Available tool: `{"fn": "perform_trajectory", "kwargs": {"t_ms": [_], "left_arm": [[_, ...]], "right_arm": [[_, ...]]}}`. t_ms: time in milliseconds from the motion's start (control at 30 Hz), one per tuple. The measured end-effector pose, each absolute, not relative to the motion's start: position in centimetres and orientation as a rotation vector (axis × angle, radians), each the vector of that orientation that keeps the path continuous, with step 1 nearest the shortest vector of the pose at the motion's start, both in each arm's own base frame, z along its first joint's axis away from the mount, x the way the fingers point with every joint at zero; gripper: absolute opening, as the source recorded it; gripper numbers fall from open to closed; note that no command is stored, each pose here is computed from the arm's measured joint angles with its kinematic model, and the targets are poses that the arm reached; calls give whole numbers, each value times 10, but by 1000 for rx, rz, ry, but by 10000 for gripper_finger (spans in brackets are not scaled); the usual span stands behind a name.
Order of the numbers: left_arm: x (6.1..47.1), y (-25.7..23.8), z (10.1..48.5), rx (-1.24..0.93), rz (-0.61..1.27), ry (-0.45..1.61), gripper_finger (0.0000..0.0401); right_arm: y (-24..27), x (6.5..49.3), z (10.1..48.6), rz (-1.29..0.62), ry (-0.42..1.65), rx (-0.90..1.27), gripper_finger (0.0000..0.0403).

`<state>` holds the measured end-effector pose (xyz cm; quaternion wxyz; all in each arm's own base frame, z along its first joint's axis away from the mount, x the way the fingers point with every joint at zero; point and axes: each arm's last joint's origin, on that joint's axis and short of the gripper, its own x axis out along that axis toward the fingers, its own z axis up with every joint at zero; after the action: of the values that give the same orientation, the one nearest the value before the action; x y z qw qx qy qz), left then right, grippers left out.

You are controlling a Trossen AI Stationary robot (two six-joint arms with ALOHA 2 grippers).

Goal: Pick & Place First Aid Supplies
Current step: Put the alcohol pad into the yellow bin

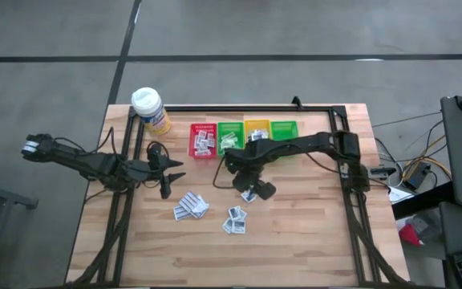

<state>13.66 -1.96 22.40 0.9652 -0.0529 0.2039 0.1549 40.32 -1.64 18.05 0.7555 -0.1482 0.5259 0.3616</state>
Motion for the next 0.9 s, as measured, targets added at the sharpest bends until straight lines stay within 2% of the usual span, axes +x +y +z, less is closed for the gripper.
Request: {"fn": "perform_trajectory", "kwargs": {"t_ms": [200, 733, 900], "left_arm": [[136, -20, 224, -107, 314, 414, 172], [138, -20, 221, -101, 307, 437, 172], [139, -21, 220, -92, 308, 447, 172]], "right_arm": [[-8, 416, 170, 743, 1201, -415, 166], [-4, 422, 149, 685, 1290, -483, 164], [-4, 424, 139, 674, 1317, -493, 153]]}}
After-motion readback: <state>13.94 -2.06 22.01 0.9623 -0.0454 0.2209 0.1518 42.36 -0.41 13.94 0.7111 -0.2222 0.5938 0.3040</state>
